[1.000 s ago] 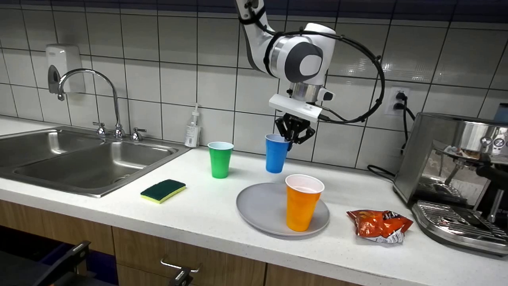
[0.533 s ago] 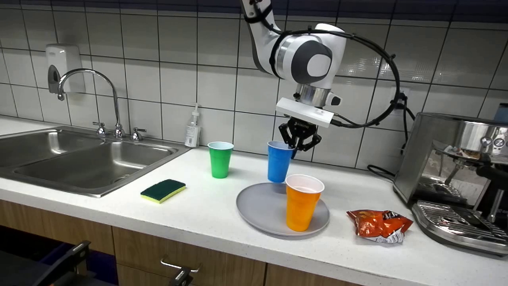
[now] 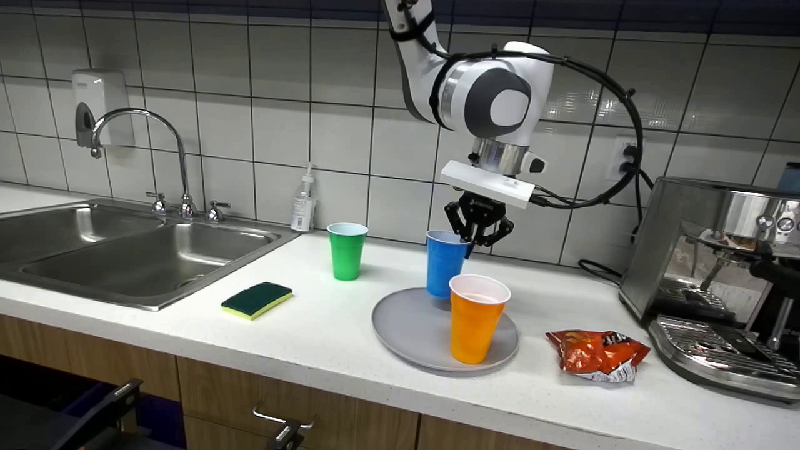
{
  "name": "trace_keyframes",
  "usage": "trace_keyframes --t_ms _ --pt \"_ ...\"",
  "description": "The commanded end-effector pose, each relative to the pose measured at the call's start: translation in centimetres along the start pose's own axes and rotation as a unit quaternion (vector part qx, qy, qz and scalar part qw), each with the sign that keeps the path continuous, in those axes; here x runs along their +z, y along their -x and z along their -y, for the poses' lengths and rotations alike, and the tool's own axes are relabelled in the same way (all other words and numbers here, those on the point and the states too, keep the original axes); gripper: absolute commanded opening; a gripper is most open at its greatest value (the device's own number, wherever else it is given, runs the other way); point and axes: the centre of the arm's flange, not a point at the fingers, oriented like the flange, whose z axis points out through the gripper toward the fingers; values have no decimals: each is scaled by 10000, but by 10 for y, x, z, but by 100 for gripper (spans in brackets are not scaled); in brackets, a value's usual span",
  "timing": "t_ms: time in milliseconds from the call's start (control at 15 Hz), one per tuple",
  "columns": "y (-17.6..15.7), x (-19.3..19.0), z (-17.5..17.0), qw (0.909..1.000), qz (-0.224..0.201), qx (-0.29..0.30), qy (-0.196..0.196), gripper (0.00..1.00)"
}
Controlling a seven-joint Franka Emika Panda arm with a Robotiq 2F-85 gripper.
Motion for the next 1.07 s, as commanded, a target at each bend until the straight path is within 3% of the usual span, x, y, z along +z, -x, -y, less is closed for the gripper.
trace_keyframes --t_ms 0,933,1000 --pt "9 -1 -2 9999 19 -86 106 1" --pt "9 16 4 9997 147 -125 120 2" --pt "10 14 4 9997 134 -152 96 29"
